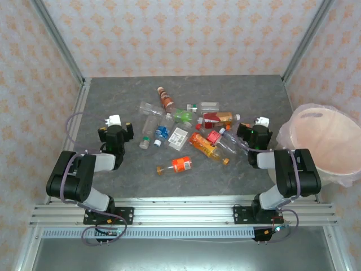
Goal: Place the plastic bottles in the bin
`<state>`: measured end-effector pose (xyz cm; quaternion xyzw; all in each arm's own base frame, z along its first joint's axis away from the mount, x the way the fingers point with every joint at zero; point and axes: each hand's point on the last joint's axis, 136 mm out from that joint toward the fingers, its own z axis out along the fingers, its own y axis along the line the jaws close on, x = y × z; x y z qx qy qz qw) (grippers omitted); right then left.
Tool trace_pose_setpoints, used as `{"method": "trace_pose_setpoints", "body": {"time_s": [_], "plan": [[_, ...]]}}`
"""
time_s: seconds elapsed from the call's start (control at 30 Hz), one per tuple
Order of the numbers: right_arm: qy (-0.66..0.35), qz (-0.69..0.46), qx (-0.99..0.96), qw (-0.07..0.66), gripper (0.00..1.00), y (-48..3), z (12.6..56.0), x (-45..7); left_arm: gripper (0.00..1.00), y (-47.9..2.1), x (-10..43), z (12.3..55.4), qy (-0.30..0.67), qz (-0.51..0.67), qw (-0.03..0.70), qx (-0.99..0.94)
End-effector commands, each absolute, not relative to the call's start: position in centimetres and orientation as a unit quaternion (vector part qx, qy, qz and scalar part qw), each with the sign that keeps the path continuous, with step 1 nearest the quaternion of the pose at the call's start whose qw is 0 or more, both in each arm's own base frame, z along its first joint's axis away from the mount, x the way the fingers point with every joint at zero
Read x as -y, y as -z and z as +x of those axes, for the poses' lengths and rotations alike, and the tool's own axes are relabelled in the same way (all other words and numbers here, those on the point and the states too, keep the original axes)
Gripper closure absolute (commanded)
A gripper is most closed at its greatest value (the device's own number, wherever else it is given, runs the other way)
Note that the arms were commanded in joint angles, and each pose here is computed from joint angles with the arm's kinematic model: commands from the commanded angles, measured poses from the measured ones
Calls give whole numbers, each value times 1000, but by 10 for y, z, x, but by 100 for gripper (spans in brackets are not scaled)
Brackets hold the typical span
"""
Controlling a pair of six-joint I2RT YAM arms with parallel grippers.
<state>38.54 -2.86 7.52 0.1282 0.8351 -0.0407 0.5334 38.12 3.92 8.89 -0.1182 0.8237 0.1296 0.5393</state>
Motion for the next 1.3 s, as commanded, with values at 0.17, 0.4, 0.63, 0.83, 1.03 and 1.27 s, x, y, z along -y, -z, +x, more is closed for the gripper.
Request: {"method": "trace_pose_setpoints", "body": {"time_s": [0.17,0.4,0.63,0.83,1.03,1.27], "plan": [[47,126,-823,552,1,-89,393,29,0,-99,-47,382,-141,-136,553,-810],[47,126,-823,552,1,-90,393,29,0,-100,-47,382,-140,-136,554,-810],[47,126,-823,552,1,-90,393,29,0,-100,-47,382,-141,-136,554,-809],[41,118,-824,552,1,-90,394,26,0,-102,-50,381,-146,-143,554,-807],[40,117,-840,528,1,-114,394,25,0,-115,-47,385,-156,-133,540,-816],[6,182,-846,501,1,-139,391,25,0,-158,-51,376,-155,-170,532,-815]]}}
